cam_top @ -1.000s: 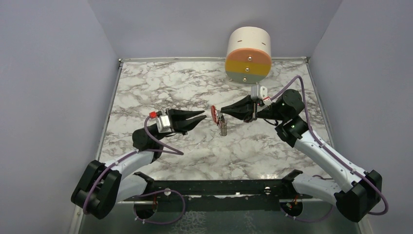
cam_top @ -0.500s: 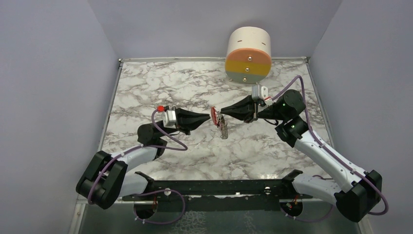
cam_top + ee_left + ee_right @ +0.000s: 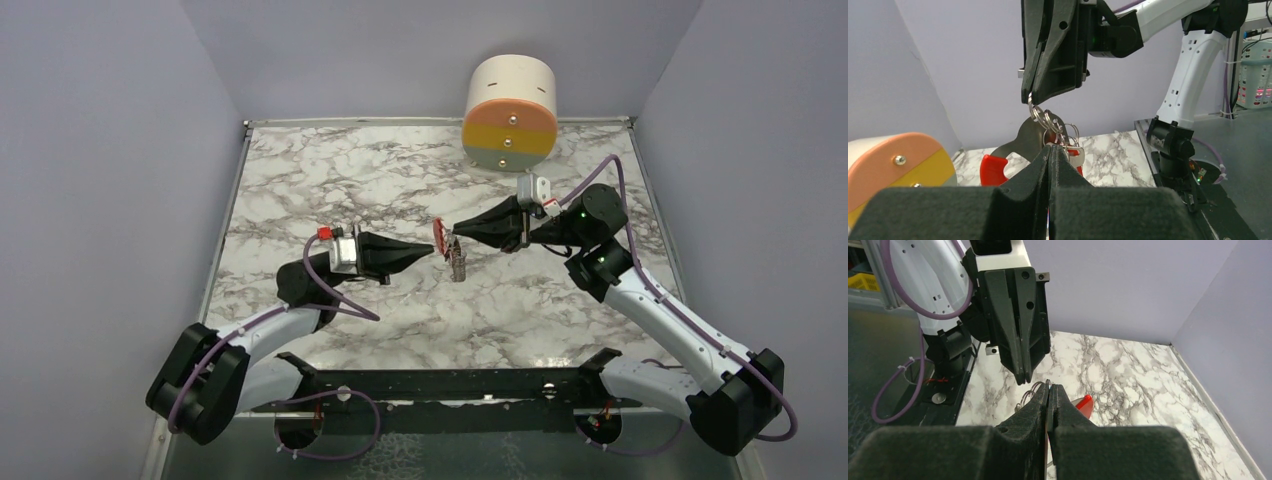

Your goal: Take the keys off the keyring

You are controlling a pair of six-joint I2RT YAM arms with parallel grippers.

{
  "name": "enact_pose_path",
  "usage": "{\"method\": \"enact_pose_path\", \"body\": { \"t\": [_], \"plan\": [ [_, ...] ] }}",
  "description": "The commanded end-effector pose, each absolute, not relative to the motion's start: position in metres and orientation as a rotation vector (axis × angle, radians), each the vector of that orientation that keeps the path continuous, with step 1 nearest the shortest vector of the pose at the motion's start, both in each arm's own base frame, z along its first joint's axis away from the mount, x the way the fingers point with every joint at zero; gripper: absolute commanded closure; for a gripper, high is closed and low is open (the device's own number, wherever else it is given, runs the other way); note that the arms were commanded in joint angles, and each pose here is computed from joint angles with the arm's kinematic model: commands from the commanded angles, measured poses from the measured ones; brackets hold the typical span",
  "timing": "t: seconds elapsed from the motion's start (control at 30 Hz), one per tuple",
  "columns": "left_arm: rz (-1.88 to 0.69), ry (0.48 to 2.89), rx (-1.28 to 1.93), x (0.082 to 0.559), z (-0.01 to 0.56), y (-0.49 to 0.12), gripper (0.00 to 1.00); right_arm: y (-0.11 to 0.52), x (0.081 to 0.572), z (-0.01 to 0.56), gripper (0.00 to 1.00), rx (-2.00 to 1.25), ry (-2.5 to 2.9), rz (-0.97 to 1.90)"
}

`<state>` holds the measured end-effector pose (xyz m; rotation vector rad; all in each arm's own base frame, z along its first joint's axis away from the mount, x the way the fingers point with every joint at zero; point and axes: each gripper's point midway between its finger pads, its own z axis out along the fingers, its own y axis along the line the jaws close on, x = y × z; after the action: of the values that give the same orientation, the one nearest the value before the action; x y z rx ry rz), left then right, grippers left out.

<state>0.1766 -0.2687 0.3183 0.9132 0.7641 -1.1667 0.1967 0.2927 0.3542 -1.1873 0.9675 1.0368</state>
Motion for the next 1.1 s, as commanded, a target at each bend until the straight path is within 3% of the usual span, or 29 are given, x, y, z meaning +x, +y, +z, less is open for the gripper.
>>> {"method": "enact_pose_path", "body": {
  "t": [0.0,0.67,0.8,1.07],
  "plan": [
    [-1.096,0.475,0.957,0.141,0.361,-0.256,1.0,0.291,0.19,0.362,0.98,-1.198,0.908,1.036],
    [-1.112,0.496,0.961,0.158,0.355,-0.277,0.94,0.292,0.182,0.362,0.98,-1.218,0.892,1.057],
    [-1.092,0.506,0.925,0.162,0.356,-0.275,0.85,0.292,0.181,0.363,0.98,-1.221,0.886,1.058],
    [-1.08,0.493,0.918,0.16,0.358,-0.272,0.78,0.293,0.18,0.362,0.98,-1.225,0.884,1.061]
  ]
}}
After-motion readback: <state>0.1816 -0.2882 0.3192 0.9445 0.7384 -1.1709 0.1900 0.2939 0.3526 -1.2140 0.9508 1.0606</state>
